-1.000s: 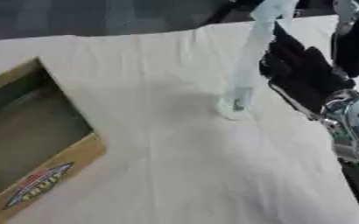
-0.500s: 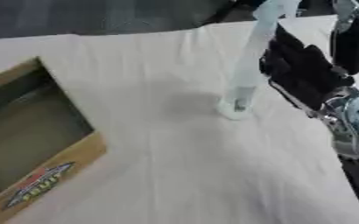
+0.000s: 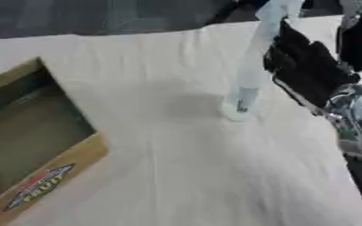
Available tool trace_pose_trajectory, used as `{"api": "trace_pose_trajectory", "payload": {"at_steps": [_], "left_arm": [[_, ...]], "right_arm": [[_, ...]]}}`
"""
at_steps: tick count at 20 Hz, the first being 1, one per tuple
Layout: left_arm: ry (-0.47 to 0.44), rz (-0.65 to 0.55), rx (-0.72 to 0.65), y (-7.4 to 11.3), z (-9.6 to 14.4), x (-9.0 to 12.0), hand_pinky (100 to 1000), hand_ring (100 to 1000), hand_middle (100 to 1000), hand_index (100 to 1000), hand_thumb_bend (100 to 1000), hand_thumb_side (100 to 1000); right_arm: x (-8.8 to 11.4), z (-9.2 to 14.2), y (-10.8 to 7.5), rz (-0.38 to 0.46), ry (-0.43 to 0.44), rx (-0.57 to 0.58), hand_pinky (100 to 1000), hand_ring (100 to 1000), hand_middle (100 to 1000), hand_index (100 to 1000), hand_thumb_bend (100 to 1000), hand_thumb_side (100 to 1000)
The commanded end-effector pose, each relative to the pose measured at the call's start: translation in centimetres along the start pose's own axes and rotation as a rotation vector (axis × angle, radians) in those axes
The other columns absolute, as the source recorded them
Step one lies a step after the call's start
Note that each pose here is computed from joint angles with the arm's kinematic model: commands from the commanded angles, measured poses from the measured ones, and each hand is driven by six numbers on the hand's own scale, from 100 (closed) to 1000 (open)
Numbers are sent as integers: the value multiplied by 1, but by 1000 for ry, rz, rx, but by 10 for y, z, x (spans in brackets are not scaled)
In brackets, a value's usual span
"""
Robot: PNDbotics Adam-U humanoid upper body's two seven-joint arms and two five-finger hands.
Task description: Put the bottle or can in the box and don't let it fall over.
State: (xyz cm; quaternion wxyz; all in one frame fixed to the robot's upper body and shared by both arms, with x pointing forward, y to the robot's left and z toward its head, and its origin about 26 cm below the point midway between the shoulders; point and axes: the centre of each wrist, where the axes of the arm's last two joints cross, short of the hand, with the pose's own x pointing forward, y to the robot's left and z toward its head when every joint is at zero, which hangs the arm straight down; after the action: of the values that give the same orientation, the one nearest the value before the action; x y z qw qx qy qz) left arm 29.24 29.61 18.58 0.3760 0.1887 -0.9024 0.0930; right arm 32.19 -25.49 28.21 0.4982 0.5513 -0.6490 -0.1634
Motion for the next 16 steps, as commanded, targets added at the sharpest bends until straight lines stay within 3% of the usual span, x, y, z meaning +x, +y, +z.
{"api": "trace_pose_trajectory", "payload": {"at_steps": [1,16], "left_arm": [[-34,-1,-8,2,-5,8,729,720,737,876,576,746],[-29,-17,-15,5,-4,7,731,724,740,877,576,743]], "right_arm": [[11,2,22,31,-18,73,100,155,181,996,309,450],[32,-10,68,55,-1,245,100,158,177,1000,281,426]]}}
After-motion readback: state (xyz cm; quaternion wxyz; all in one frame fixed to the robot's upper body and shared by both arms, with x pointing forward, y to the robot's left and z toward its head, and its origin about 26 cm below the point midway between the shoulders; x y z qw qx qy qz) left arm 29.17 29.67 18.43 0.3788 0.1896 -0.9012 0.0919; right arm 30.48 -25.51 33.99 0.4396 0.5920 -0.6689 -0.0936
